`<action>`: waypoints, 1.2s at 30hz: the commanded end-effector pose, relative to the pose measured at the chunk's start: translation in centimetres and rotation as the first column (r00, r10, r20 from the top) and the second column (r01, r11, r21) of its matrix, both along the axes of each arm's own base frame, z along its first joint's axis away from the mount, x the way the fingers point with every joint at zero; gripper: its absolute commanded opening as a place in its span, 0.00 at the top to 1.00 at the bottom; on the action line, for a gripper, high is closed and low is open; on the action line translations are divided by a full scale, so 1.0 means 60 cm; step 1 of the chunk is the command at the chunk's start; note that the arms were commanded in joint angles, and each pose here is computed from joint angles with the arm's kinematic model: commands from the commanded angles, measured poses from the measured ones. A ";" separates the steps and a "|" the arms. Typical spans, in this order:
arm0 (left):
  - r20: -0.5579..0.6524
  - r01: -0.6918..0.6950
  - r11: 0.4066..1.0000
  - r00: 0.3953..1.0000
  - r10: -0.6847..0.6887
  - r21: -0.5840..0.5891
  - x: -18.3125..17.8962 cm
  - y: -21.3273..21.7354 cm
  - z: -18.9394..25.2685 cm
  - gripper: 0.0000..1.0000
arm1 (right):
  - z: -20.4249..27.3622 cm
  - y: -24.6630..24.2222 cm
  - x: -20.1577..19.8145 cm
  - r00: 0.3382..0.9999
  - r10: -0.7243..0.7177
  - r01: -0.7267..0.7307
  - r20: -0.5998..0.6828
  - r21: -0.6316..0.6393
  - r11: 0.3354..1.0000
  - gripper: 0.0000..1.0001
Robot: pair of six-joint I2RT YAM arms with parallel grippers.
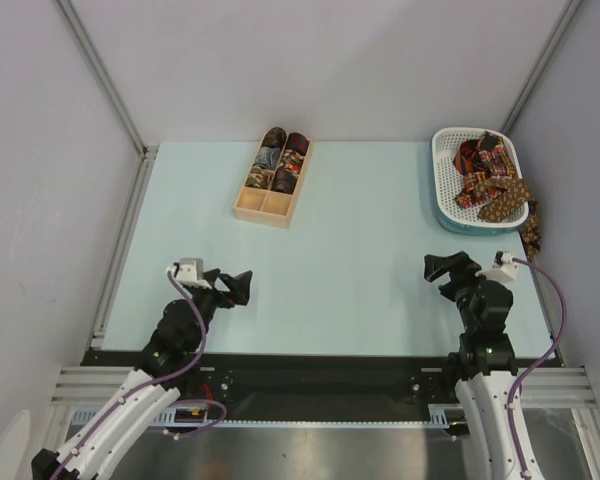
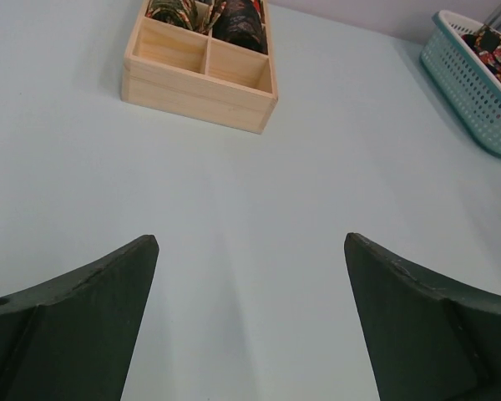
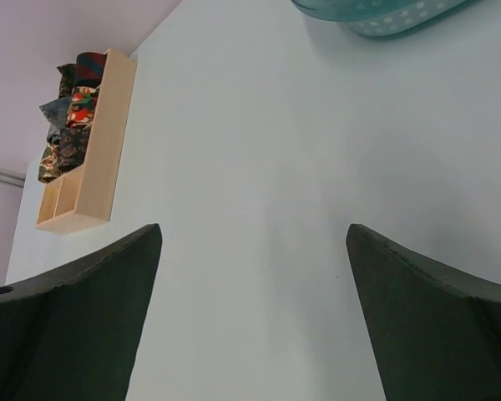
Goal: Roll the ties
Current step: Grab a tie with the right arm
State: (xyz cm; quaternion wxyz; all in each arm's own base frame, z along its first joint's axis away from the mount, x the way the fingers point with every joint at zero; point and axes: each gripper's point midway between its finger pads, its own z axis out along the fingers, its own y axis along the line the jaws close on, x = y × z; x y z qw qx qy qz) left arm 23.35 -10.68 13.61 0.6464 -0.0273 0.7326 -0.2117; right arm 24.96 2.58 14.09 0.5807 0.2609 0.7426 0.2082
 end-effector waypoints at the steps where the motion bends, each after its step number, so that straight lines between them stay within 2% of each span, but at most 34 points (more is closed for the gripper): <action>1: 0.060 0.060 0.997 0.997 -0.057 -0.046 -0.001 -0.021 0.040 0.00 | 0.028 -0.007 0.001 0.999 -0.012 0.013 0.049 -0.025 1.000 0.00; 4: 0.061 0.080 0.996 0.995 -0.077 -0.046 0.000 -0.028 0.039 0.00 | 0.059 -0.019 -0.002 0.997 -0.041 0.045 0.068 -0.058 0.997 0.00; 5: 0.055 0.078 0.996 0.996 -0.076 -0.043 0.002 -0.029 0.037 0.00 | 0.063 -0.046 -0.002 0.988 -0.146 0.148 0.045 -0.042 0.988 0.00; 7: 0.036 0.076 0.997 0.997 -0.075 -0.031 0.005 -0.030 0.033 0.00 | 0.117 -0.073 -0.006 0.972 -0.233 0.235 0.040 -0.052 0.971 0.05; 8: 0.032 0.073 0.997 0.997 -0.072 -0.029 0.006 -0.030 0.033 0.00 | 0.122 -0.095 0.005 0.954 -0.299 0.296 -0.017 -0.083 0.952 0.07; 10: 0.020 0.079 0.997 0.997 -0.078 -0.024 0.007 -0.033 0.030 0.00 | 0.193 -0.119 0.019 0.929 -0.368 0.362 -0.035 -0.107 0.926 0.05; 11: 0.015 0.092 0.996 0.996 -0.092 -0.023 0.006 -0.037 0.028 0.00 | 0.206 -0.142 0.024 0.900 -0.432 0.421 -0.059 -0.135 0.897 0.03; 12: 0.012 0.097 0.995 0.995 -0.096 -0.021 0.005 -0.038 0.028 0.00 | 0.181 -0.161 0.045 0.870 -0.468 0.438 -0.157 -0.192 0.878 0.01; 13: 0.013 0.098 0.995 0.995 -0.098 -0.019 0.005 -0.038 0.029 0.00 | 0.238 -0.177 0.060 0.861 -0.496 0.472 -0.113 -0.184 0.862 0.00; 15: 0.009 0.095 0.995 0.995 -0.095 -0.021 0.005 -0.037 0.027 0.00 | 0.223 -0.220 0.091 0.804 -0.560 0.521 -0.200 -0.218 0.825 0.00; 17: 0.017 0.095 0.995 0.995 -0.095 -0.026 0.003 -0.036 0.030 0.00 | 0.249 -0.242 0.118 0.787 -0.578 0.549 -0.216 -0.181 0.816 0.00; 18: 0.019 0.094 0.995 0.995 -0.093 -0.026 0.003 -0.036 0.028 0.00 | 0.225 -0.270 0.133 0.754 -0.600 0.571 -0.269 -0.186 0.800 0.00; 19: 0.026 0.095 0.995 0.995 -0.095 -0.032 0.003 -0.036 0.031 0.00 | 0.245 -0.281 0.146 0.751 -0.609 0.592 -0.257 -0.148 0.792 0.00; 25: 0.018 0.115 0.993 0.993 -0.114 -0.032 0.002 -0.043 0.027 0.00 | 0.205 -0.359 0.206 0.662 -0.676 0.665 -0.322 -0.162 0.729 0.00; 28: 0.018 0.136 0.990 0.991 -0.135 -0.037 0.001 -0.050 0.025 0.00 | 0.200 -0.385 0.240 0.652 -0.693 0.682 -0.307 -0.162 0.714 0.00; 29: 0.017 0.139 0.990 0.990 -0.138 -0.036 0.002 -0.052 0.024 0.00 | 0.176 -0.391 0.264 0.660 -0.671 0.667 -0.337 -0.149 0.730 0.00; 31: 0.008 0.146 0.989 0.989 -0.146 -0.034 0.003 -0.055 0.022 0.00 | 0.186 -0.400 0.296 0.664 -0.671 0.672 -0.329 -0.130 0.729 0.02; 32: 0.004 0.150 0.988 0.989 -0.150 -0.033 0.002 -0.057 0.021 0.00 | 0.157 -0.396 0.320 0.665 -0.654 0.657 -0.361 -0.134 0.742 0.02; 33: 0.001 0.149 0.988 0.989 -0.149 -0.031 0.003 -0.057 0.020 0.00 | 0.178 -0.397 0.340 0.678 -0.655 0.657 -0.334 -0.125 0.743 0.02; 36: 0.003 0.153 0.988 0.988 -0.153 -0.034 0.002 -0.058 0.020 0.00 | 0.148 -0.389 0.380 0.659 -0.662 0.651 -0.357 -0.170 0.740 0.02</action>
